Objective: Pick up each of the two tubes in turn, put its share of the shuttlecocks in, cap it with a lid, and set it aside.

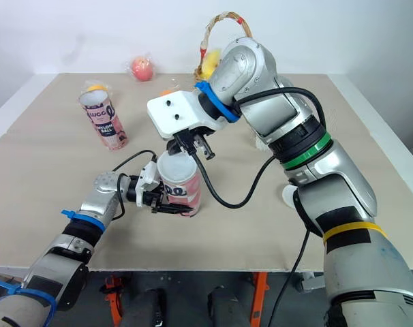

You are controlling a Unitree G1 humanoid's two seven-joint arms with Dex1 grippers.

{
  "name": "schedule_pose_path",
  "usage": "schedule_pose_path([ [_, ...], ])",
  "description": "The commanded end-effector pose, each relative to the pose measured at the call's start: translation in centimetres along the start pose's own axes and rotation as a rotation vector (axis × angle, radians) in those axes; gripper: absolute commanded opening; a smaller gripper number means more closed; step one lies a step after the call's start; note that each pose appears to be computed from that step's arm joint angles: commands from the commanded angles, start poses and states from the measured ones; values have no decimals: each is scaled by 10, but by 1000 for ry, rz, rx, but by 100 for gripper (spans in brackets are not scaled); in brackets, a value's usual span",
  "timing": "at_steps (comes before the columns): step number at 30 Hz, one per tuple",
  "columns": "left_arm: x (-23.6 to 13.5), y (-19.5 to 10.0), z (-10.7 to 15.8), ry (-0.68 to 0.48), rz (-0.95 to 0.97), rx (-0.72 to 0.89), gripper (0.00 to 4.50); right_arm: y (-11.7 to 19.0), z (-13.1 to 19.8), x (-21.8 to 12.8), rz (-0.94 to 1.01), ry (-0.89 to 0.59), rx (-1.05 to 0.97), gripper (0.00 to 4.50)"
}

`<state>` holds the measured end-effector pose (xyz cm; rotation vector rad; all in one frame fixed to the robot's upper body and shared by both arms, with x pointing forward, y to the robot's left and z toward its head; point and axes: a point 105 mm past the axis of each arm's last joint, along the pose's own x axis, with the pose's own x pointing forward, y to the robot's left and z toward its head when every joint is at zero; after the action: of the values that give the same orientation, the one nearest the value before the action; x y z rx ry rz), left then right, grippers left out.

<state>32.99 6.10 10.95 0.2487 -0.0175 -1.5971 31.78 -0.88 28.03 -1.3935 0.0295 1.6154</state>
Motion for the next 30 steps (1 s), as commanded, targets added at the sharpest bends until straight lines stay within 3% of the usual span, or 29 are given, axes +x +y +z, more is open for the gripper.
schedule_pose_path([
  [1, -11, -2, -19, 74, 26, -55, 287, -1, 5, -13, -37, -8, -17, 4],
  [20, -11, -1, -19, 67, 37, -56, 287, 11, -13, 19, 131, 64, -2, 4],
  [30, -15, -1, -20, 67, 49, -61, 287, 11, -17, 17, 136, 69, -3, 4],
])
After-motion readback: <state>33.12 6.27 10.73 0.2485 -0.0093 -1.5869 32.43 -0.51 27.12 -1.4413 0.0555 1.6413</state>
